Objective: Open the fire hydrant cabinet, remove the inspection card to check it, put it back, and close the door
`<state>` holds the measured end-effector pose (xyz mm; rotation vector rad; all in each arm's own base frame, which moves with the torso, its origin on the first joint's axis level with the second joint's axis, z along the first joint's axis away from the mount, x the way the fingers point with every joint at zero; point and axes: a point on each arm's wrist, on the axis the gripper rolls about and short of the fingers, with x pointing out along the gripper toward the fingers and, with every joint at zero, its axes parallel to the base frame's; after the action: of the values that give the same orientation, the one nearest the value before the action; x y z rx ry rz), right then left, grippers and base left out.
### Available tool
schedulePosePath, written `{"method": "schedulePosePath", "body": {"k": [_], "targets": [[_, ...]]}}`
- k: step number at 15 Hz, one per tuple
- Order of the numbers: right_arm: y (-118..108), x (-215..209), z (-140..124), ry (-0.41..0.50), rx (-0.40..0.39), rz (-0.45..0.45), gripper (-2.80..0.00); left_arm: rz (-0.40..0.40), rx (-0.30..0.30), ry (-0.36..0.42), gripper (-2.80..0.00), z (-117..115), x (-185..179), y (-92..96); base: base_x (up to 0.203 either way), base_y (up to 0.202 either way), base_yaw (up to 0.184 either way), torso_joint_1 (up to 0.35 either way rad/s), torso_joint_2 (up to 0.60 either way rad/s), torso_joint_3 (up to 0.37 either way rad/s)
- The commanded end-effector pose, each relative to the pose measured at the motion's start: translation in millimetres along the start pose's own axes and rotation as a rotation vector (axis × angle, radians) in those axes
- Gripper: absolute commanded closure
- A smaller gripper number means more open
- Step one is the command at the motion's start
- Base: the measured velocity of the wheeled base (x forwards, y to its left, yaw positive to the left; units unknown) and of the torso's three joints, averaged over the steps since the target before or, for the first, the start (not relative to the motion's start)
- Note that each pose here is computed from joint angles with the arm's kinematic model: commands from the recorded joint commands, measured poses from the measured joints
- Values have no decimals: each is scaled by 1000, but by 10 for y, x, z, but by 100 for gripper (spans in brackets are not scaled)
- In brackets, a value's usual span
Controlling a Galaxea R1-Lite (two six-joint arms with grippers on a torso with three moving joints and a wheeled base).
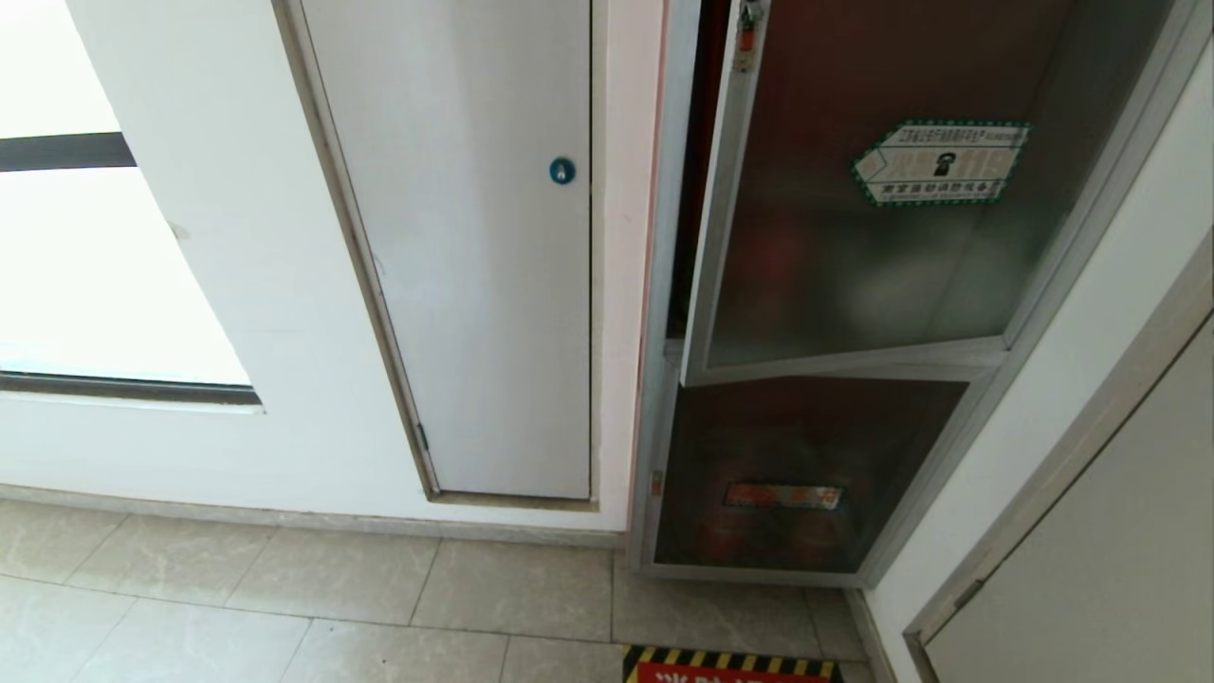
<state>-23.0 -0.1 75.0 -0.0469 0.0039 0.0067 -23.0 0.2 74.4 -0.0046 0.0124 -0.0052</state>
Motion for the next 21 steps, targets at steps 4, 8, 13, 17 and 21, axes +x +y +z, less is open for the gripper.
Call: {"method": "schedulePosePath", "body": {"k": [4, 8, 13, 17, 21], "targets": [[0, 0, -1, 2, 4, 1, 0, 0, 0, 1, 0, 2, 1, 0, 0, 0, 0, 0, 0, 0], [0, 0, 0, 1, 2, 1, 0, -1, 0, 1, 0, 0, 1, 0, 0, 0, 0, 0, 0, 0], [0, 0, 0, 1, 2, 1, 0, 1, 0, 1, 0, 0, 1, 0, 184, 0, -2, 6, -3, 0], [0, 0, 2, -1, 2, 1, 0, 1, -2, 1, 0, 2, 1, 0, 196, 0, 0, 1, 5, 4], [0, 0, 2, -1, 2, 1, 0, 1, -5, -1, 0, 3, -1, 0, 196, 0, 0, 3, 2, 2]]}}
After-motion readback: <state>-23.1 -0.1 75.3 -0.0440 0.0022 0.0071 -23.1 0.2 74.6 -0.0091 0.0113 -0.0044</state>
